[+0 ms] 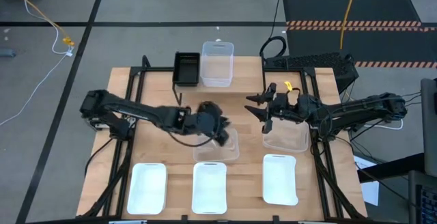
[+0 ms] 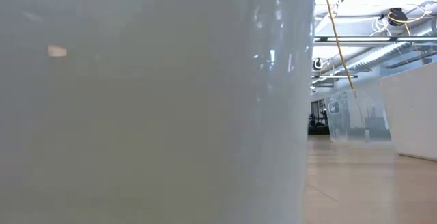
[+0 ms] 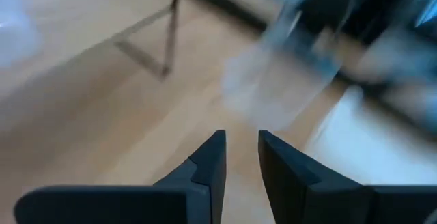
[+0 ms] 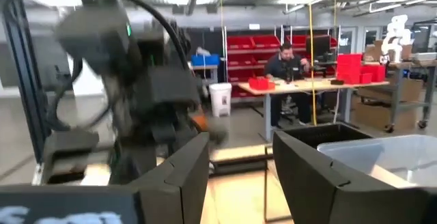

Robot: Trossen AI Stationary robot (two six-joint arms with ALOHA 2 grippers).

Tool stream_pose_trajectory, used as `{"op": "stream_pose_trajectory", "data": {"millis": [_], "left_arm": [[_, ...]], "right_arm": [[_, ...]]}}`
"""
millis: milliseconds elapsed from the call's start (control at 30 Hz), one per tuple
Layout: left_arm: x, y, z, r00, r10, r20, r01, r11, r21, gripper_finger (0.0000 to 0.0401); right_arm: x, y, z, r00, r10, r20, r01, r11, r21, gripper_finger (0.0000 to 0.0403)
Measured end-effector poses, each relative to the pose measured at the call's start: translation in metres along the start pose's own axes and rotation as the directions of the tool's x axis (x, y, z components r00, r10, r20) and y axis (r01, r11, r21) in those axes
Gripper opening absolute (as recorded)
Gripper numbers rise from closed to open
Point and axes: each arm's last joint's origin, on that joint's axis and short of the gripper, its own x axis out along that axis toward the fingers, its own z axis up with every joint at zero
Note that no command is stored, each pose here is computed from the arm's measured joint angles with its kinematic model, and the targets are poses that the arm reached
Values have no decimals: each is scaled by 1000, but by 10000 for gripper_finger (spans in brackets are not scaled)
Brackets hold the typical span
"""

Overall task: Stack baskets on shelf by color
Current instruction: Stack the left transparent bin on top of the other transparent bin on the shelf

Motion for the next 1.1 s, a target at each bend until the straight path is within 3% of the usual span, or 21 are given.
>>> {"op": "stream_pose_trajectory", "data": {"millis": [100, 167, 267, 400, 767, 967, 1100], "left_arm": [[33, -9, -19, 993, -74, 93, 90, 978, -186, 88], [56, -12, -39, 997, -56, 48, 66, 971, -232, 88], [84, -10, -67, 997, -23, -74, -1, 951, -310, 88], [104, -4, -81, 988, -34, -151, -31, 912, -408, 88], [95, 4, -72, 961, -94, -258, -24, 908, -418, 88], [74, 4, -62, 975, -5, -224, -84, 917, -389, 88], [73, 1, -67, 968, -14, -250, -81, 926, -368, 88]], "right_arm": [[-4, 0, 6, 1000, 3, 24, -5, 996, 89, 155], [-9, -1, 10, 1000, 6, 15, -8, 988, 156, 155], [-20, -3, 13, 999, 3, -36, 3, 986, 169, 155], [-35, -6, 20, 998, -2, -58, 12, 986, 165, 155], [-46, -9, 26, 998, -1, -64, 10, 990, 139, 155], [-46, -9, 25, 997, -2, -78, 12, 991, 135, 155], [-47, -9, 24, 996, -2, -86, 14, 990, 137, 155]]}}
